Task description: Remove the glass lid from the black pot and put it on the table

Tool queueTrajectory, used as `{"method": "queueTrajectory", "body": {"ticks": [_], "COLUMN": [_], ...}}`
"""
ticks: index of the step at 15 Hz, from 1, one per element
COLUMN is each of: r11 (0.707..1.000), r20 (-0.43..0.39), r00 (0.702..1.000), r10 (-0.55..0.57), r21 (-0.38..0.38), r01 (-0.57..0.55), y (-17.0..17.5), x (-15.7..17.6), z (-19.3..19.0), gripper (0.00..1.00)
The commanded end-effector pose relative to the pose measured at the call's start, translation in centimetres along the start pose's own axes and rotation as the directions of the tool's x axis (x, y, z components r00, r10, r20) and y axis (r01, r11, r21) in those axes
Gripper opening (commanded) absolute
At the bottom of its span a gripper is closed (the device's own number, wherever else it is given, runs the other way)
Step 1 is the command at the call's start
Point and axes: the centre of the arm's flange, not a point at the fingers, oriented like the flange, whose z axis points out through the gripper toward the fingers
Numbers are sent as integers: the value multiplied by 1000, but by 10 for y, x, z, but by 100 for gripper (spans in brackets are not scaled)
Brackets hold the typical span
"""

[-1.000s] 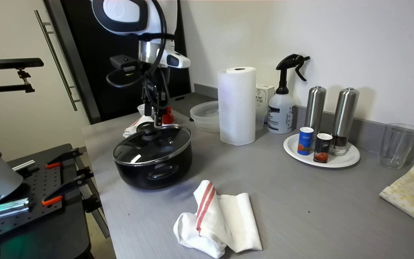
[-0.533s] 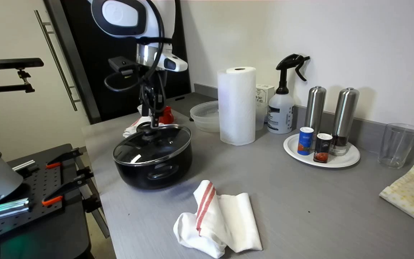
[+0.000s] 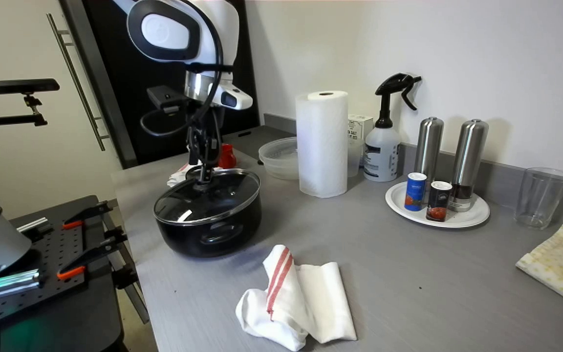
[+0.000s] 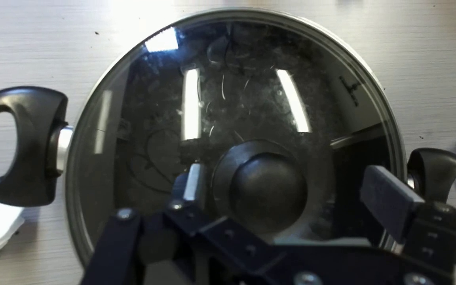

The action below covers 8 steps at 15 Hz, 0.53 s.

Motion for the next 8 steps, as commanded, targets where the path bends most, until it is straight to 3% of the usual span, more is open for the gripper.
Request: {"method": "queueTrajectory", "body": {"ticks": [1,3,8], "r11": [999,999,999], "r20": [5,11,12], "r00": [1000,999,999], "r10": [29,32,36], "r21": [22,24,25], "r01": [-29,-32,-37], "y": [1,3,5], "x": [6,6,5], "z": [11,15,17], "gripper": [100,74,36]}}
